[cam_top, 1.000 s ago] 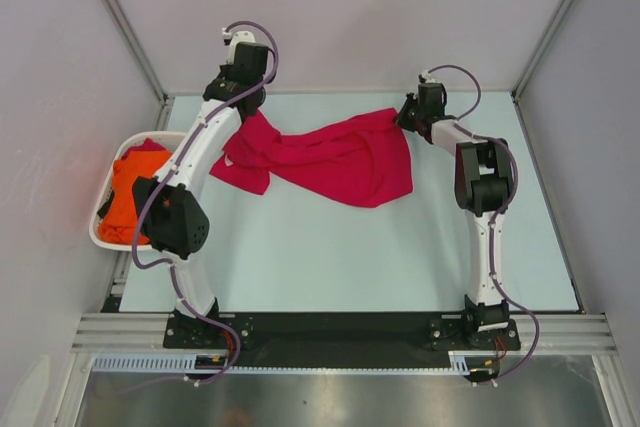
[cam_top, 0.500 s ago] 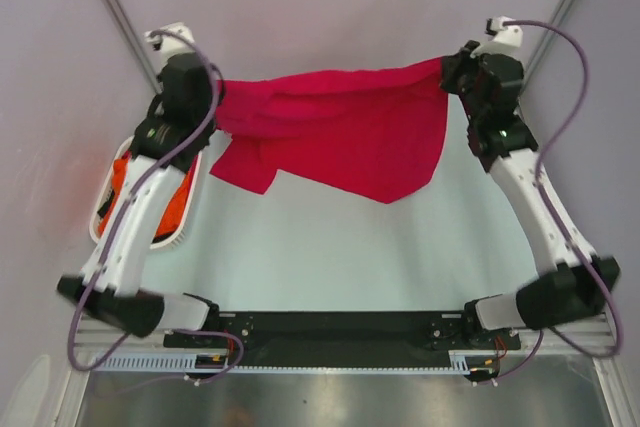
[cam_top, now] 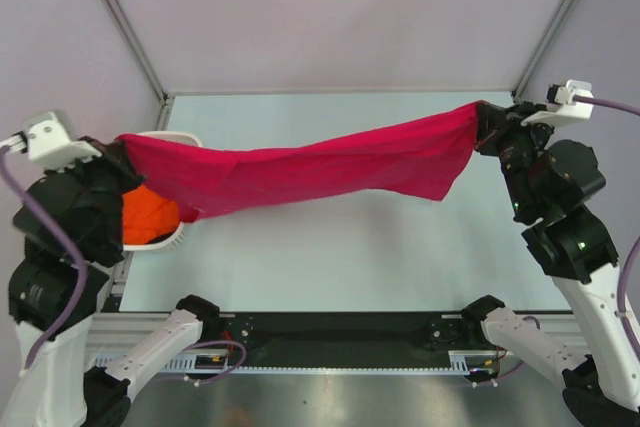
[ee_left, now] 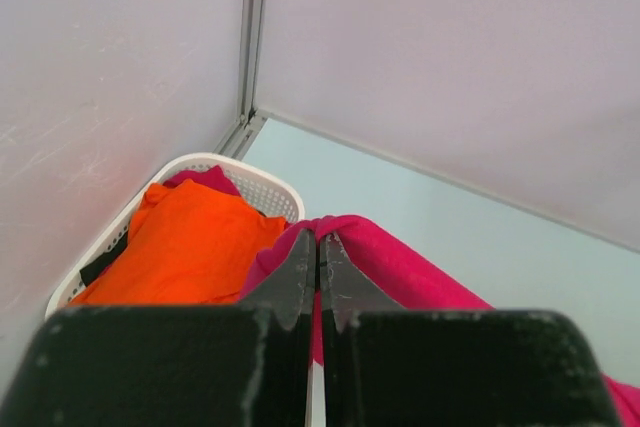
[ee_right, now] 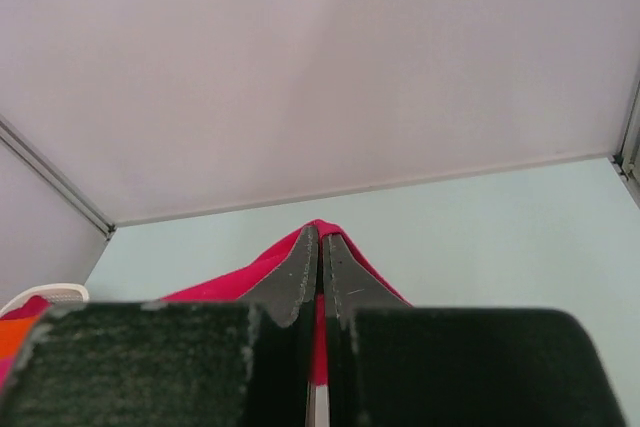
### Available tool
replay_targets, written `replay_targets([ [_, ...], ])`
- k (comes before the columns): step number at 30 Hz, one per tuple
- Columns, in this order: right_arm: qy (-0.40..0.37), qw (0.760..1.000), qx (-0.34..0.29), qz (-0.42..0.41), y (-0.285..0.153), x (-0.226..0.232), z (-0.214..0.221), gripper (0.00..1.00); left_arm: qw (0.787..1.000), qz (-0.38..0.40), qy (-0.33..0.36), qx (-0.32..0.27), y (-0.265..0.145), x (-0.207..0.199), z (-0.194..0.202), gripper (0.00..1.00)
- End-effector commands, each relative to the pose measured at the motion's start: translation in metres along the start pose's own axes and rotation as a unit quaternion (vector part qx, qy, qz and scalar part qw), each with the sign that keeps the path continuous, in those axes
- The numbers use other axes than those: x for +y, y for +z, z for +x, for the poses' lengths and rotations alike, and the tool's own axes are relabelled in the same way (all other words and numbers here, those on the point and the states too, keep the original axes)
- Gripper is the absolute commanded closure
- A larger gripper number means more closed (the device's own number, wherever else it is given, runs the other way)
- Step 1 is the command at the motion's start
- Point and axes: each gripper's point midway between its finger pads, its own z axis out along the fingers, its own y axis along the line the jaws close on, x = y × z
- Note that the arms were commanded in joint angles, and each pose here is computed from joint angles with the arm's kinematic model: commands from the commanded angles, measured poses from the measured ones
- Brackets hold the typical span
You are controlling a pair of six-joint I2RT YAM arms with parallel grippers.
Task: Fold and stack the t-shirts
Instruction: Flatten out the tshirt
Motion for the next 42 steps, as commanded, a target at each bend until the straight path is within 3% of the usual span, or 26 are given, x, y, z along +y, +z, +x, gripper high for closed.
replay_targets([
  [1, -0.004, 1.000, -0.016, 0.016, -0.016, -0.008, -0.016, 1.00, 0.998, 0.030, -0.020, -0.042, -0.024, 0.004, -0.044, 1.00],
  [7, -0.007, 0.999, -0.044, -0.002, -0.028, -0.003, -0.038, 1.00, 0.991, 0.093, -0.044, -0.084, -0.039, -0.015, -0.095, 1.00],
  [16, -0.011, 0.995, -0.076, -0.059, -0.061, 0.005, -0.066, 1.00, 0.978, 0.157, -0.059, -0.125, -0.077, -0.013, -0.122, 1.00],
  [19, -0.022, 0.996, -0.074, -0.047, -0.057, 0.001, -0.063, 1.00, 0.982, 0.142, -0.046, -0.114, -0.063, -0.018, -0.117, 1.00],
  [22, -0.045, 0.997, -0.061, -0.010, -0.035, -0.006, -0.045, 1.00, 0.992, 0.104, -0.006, -0.073, -0.014, -0.039, -0.086, 1.00],
  [26, -0.097, 0.994, -0.010, 0.040, 0.016, -0.013, 0.012, 0.99, 0.996, 0.079, 0.030, -0.025, 0.047, -0.073, -0.039, 1.00],
  [31, -0.095, 0.992, 0.027, 0.077, 0.075, -0.036, 0.069, 0.99, 0.996, 0.059, 0.048, 0.042, 0.125, -0.113, 0.030, 1.00],
  [35, -0.099, 0.987, 0.066, 0.108, 0.129, -0.061, 0.129, 0.99, 0.989, 0.020, 0.083, 0.119, 0.198, -0.131, 0.115, 1.00],
  [36, -0.099, 0.987, 0.064, 0.112, 0.140, -0.064, 0.137, 0.99, 0.988, 0.014, 0.087, 0.129, 0.211, -0.132, 0.129, 1.00],
  [37, -0.112, 0.982, 0.094, 0.121, 0.159, -0.073, 0.171, 0.99, 0.988, 0.009, 0.082, 0.132, 0.225, -0.133, 0.133, 1.00],
  [39, -0.132, 0.977, 0.109, 0.130, 0.181, -0.082, 0.195, 0.98, 0.979, -0.005, 0.101, 0.179, 0.256, -0.138, 0.183, 1.00],
  [42, -0.156, 0.968, 0.137, 0.143, 0.215, -0.096, 0.236, 0.98, 0.973, -0.019, 0.104, 0.207, 0.285, -0.140, 0.221, 1.00],
])
